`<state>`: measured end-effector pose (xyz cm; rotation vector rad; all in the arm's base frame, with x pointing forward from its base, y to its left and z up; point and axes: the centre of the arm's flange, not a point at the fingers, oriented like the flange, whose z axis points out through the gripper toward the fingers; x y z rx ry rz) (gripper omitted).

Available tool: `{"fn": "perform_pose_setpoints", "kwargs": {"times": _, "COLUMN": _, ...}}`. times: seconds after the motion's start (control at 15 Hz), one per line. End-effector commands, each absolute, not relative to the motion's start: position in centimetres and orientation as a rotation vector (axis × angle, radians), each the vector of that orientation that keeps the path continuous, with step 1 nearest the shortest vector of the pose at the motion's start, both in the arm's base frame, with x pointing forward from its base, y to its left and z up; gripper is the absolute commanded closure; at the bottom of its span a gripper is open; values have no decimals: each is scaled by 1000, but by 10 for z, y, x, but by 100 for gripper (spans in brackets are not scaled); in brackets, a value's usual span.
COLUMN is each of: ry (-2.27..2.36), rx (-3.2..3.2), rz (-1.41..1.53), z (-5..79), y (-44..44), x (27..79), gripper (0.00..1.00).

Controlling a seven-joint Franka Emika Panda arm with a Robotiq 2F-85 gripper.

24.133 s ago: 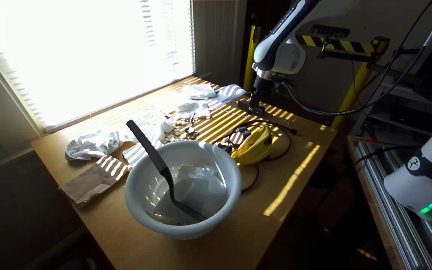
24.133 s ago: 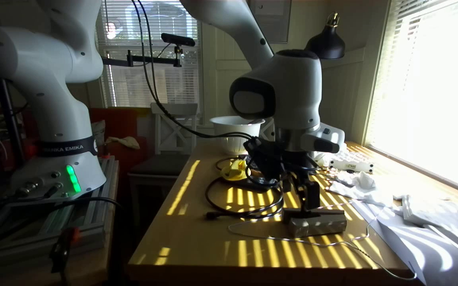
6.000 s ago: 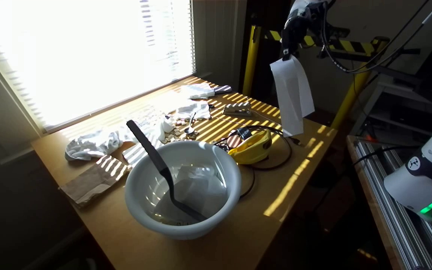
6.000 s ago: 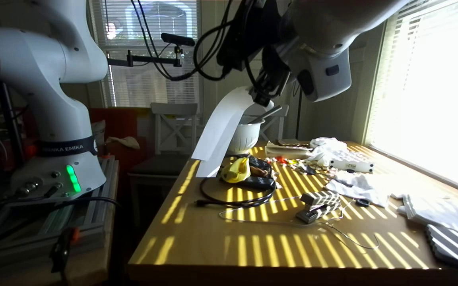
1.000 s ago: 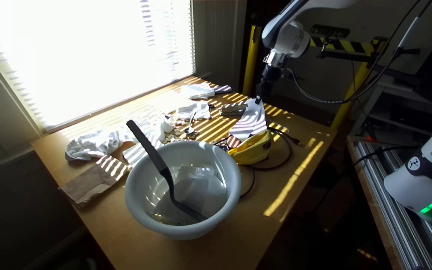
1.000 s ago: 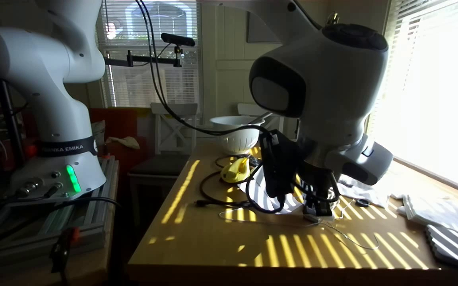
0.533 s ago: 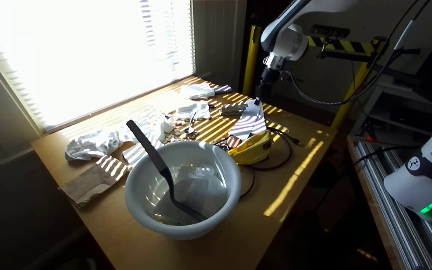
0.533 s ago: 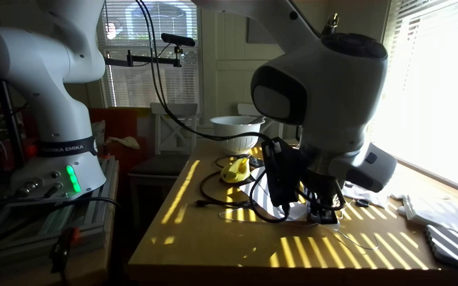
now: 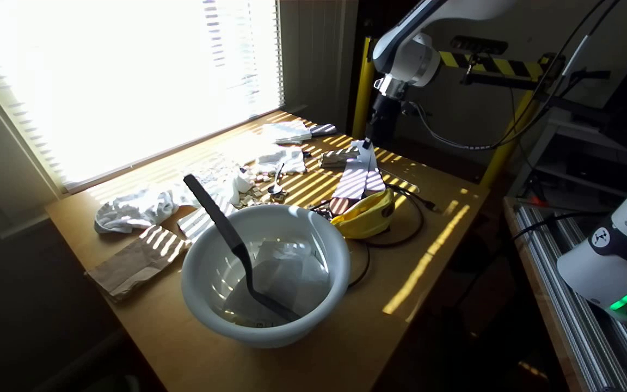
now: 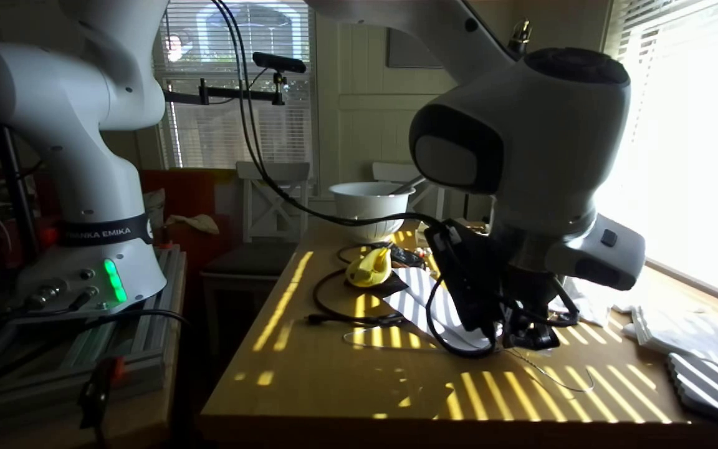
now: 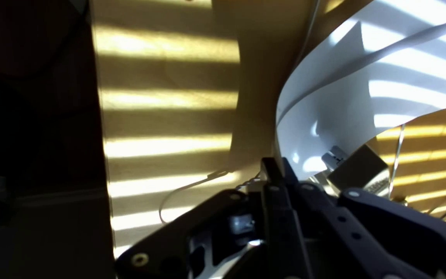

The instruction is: Turn the stapler, then pick up the paper from the table and staple it

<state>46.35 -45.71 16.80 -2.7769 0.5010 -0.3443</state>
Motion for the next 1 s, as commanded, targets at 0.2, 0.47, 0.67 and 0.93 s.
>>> {"fn": "perform_pose_setpoints", "kwargs": {"times": 0.2, "ry": 323, "rx": -2801, "rz": -377, "z": 156, "y": -466, "x": 495, "gripper": 100}}
{"fn": "perform_pose_setpoints", "kwargs": {"times": 0.47, "ry": 230, "rx": -2839, "rz": -344, "z": 157, "y": -469, "x": 510, "gripper": 73}}
{"fn": "perform_pose_setpoints", "kwargs": {"times": 0.67, "ry": 190, "rx": -2912, "rz": -237, "z": 167, "y": -474, "x": 508, "gripper": 54}}
{"fn": "perform_pose_setpoints", "kwargs": {"times": 0.93, "ry": 154, "rx": -2979, "rz": -224, "z": 199, "y": -484, "x": 497, "gripper": 26}}
